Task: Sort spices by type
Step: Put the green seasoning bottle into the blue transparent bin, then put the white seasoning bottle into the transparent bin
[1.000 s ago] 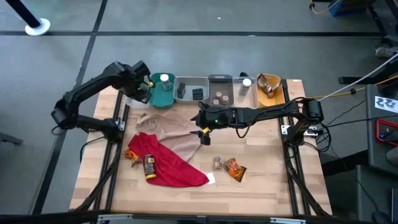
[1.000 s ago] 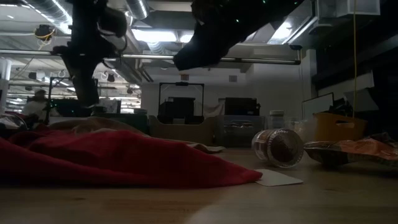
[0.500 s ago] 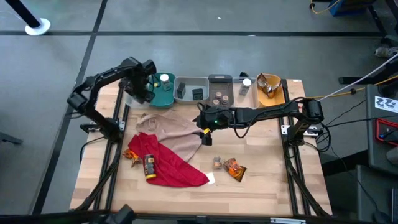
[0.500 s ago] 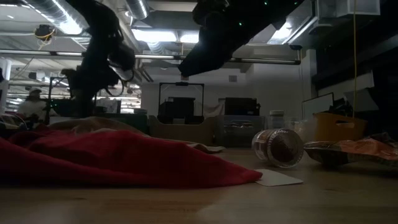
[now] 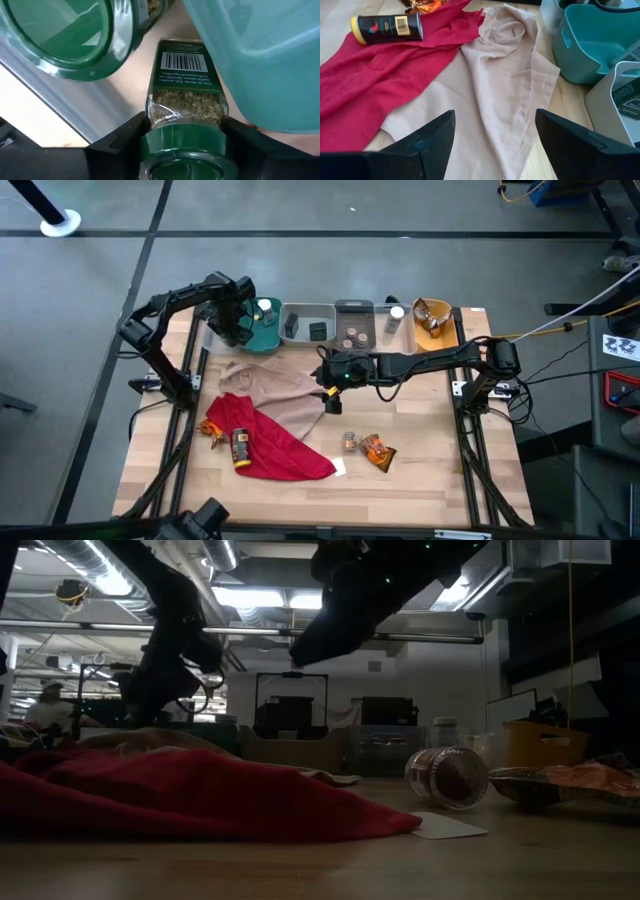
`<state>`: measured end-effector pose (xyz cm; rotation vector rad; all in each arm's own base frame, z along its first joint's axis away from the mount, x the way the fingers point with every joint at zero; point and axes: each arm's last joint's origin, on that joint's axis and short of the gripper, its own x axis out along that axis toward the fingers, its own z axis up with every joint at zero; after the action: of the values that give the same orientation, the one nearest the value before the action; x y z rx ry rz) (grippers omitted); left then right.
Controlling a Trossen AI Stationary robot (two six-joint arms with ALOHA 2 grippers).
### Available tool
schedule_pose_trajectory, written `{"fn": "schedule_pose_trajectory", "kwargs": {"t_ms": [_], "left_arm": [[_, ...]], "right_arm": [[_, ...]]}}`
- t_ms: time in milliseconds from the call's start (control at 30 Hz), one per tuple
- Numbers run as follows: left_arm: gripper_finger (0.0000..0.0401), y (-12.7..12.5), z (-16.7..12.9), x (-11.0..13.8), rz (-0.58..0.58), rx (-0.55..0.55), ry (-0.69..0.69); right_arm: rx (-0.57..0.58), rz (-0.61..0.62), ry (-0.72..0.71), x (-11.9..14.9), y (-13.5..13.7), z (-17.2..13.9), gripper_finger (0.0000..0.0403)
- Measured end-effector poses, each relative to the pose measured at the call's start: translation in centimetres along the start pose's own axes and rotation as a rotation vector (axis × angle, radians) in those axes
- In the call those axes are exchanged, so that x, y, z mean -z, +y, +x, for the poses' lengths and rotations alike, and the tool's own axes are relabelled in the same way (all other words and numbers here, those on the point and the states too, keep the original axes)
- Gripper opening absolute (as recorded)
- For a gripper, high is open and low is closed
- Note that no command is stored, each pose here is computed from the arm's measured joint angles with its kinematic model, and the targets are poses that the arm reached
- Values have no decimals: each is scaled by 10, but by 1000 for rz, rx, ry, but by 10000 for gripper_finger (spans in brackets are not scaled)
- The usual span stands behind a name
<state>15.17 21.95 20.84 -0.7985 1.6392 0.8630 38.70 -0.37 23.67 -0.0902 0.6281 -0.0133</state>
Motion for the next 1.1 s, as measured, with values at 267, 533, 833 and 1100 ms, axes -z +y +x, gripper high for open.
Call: {"fn": "schedule_pose_trajectory", "kwargs": {"t_ms": [267,533,833,1100], "left_arm": [[236,0,0,-2,-10,-3,-21],[242,1,-2,6,34,-14,30],[239,5,-17,24,59,-18,43],[239,9,-39,49,53,-14,-23]], "right_arm": [[0,0,3,0,0,0,276],[0,0,3,0,0,0,276],[0,0,3,0,0,0,276],[0,0,3,0,0,0,276]]}}
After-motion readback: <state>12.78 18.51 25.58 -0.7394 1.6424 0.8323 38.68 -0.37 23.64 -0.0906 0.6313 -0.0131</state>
